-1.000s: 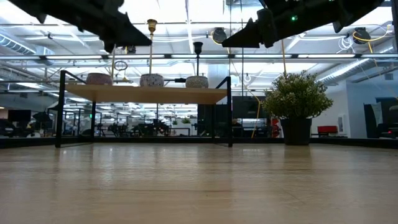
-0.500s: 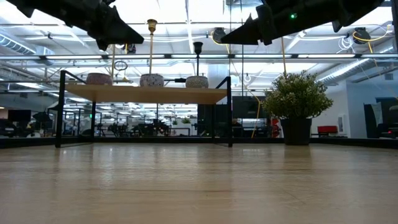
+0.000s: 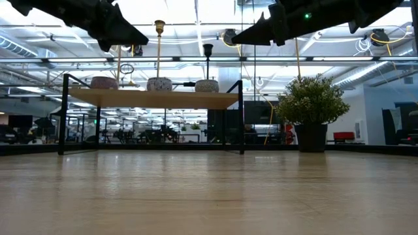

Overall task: Pick & Place candle stick holders
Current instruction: Return to Home Position

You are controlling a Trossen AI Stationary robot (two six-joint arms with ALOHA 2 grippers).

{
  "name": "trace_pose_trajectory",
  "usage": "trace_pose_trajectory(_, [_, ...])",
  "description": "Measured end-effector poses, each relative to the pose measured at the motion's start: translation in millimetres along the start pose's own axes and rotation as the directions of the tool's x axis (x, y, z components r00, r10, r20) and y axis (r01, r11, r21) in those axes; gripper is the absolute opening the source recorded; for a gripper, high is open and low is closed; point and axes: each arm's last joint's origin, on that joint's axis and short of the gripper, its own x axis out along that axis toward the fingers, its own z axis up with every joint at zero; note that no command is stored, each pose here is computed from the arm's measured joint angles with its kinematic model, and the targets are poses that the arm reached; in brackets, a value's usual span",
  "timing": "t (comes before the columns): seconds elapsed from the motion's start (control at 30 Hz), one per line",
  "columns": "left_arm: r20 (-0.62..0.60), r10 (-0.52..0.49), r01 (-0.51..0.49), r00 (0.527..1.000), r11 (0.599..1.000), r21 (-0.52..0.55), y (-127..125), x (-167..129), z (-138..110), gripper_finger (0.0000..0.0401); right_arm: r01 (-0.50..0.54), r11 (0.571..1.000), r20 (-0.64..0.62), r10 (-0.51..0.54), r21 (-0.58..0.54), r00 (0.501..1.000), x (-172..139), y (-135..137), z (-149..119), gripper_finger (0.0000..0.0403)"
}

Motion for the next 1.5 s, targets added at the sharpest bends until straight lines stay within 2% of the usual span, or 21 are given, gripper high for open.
trace_pose_trajectory(0.2, [0.013, 0.016, -0.016, 1.0, 1.0, 0.002, 0.2, -10.4, 2.0, 0.0005, 0.002, 1.0, 0.001, -0.002, -0.003, 1.0, -0.6, 0.1, 0.6, 0.0006])
trace_pose_trajectory(0.33, [0.025, -0.006, 0.006, 1.0, 1.0, 0.0, 3.1, -26.4, 4.2, 0.0008, -0.007, 0.997, 0.027, 0.009, -0.076, 1.0, -8.0, 2.2, 8.0, 0.0002])
trace_pose_trajectory(0.4, [0.035, -0.014, 0.014, 0.999, 1.0, -0.003, 5.9, -35.7, 5.3, 0.0015, 0.019, 0.994, 0.025, -0.016, -0.11, 1.0, -14.2, 3.3, 12.6, 0.0002])
trace_pose_trajectory(0.5, [0.036, 0.0, 0.001, 0.999, 1.0, -0.007, 12.0, -49.3, 4.6, 0.0016, 0.074, 0.988, -0.027, -0.078, -0.138, 0.997, -26.9, 4.6, 16.7, 0.0001])
trace_pose_trajectory(0.6, [0.014, 0.026, -0.026, 1.0, 1.0, -0.007, 17.8, -60.2, 0.7, 0.0006, 0.068, 0.987, -0.108, -0.085, -0.148, 0.991, -40.7, 5.8, 15.1, 0.0001])
trace_pose_trajectory(0.7, [-0.008, 0.03, -0.03, 1.0, 0.999, -0.009, 21.7, -68.3, -3.3, 0.0004, 0.018, 0.993, -0.173, -0.038, -0.113, 0.984, -54.3, 6.7, 12.5, 0.0001])
trace_pose_trajectory(0.9, [-0.023, 0.032, -0.032, 0.999, 0.999, -0.011, 27.8, -79.0, -7.4, 0.0019, -0.004, 1.0, -0.22, 0.007, 0.014, 0.976, -79.6, -1.5, 12.5, 0.0001])
trace_pose_trajectory(1.1, [-0.023, 0.032, -0.032, 0.999, 0.999, -0.006, 32.3, -86.9, -9.8, 0.0004, -0.001, 0.992, -0.163, 0.022, 0.126, 0.986, -104.4, -5.4, -14.5, 0.0])
trace_pose_trajectory(1.37, [0.023, 0.005, -0.006, 1.0, 1.0, 0.002, 35.9, -94.7, -11.2, 0.0019, 0.011, 0.984, 0.017, -0.015, 0.178, 1.0, -125.0, -6.3, -58.8, 0.0])
trace_pose_trajectory(1.5, [0.012, 0.005, -0.005, 1.0, 1.0, 0.015, 36.1, -91.7, -26.0, 0.0005, -0.083, 0.98, 0.153, 0.056, 0.181, 0.987, -132.5, -4.7, -70.7, 0.0])
